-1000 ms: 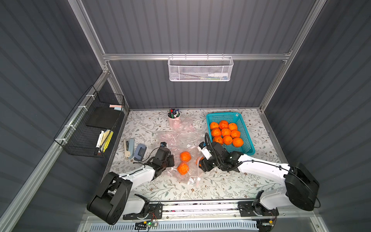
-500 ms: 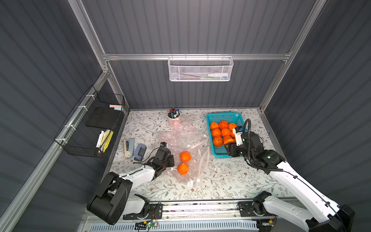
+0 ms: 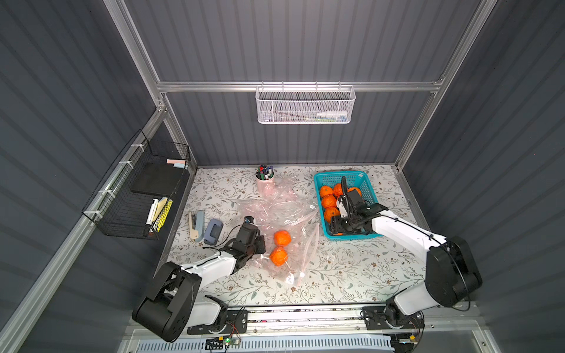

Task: Open the zip-top bag and take out the orange
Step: Place the orange in the basket, then pick up the orange from the zipper food storage bag.

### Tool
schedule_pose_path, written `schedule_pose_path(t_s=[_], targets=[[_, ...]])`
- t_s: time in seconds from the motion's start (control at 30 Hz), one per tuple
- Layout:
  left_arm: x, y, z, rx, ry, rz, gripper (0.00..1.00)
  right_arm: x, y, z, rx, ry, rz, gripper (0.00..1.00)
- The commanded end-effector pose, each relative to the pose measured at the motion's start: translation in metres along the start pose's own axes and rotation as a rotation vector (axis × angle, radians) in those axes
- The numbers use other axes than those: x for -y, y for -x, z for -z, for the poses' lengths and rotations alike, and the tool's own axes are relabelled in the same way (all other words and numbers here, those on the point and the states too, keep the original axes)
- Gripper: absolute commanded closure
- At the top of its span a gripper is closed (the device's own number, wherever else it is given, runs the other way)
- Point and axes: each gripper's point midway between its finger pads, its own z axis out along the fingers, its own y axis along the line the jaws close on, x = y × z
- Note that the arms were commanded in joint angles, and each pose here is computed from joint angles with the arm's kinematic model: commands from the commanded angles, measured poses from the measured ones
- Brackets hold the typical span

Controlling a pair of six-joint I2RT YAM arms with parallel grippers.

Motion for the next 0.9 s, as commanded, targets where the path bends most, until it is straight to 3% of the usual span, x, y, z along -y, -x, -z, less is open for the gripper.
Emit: schedule_pose_path(t_s=[0.0, 0.33, 0.5, 0.63, 0.77, 0.87], targets=[[-0.001, 0.001, 0.001, -0.002, 0.004, -0.013, 0.95, -0.003, -0.014, -0.007, -0.087, 0.026, -0.030, 0.30], [0.000, 0.001, 0.001, -0.005, 0.002, -0.017, 0.94, -0.001, -0.011, -0.018, -0.101, 0.009, -0.030, 0.16], [0.000, 0.000, 0.001, -0.006, 0.003, -0.015, 0.94, 0.001, 0.005, 0.013, -0.005, -0.012, -0.011, 0.12], [-0.001, 0.000, 0.000, -0.009, 0.005, -0.015, 0.94, -0.008, 0.017, 0.062, 0.116, 0.031, 0.040, 0.14], [-0.001, -0.001, -0.001, -0.012, 0.008, -0.016, 0.95, -0.063, 0.004, 0.107, 0.239, 0.373, 0.169, 0.38], [-0.001, 0.000, -0.001, -0.010, 0.007, -0.016, 0.94, -0.095, -0.020, 0.126, 0.290, 0.548, 0.248, 0.71]])
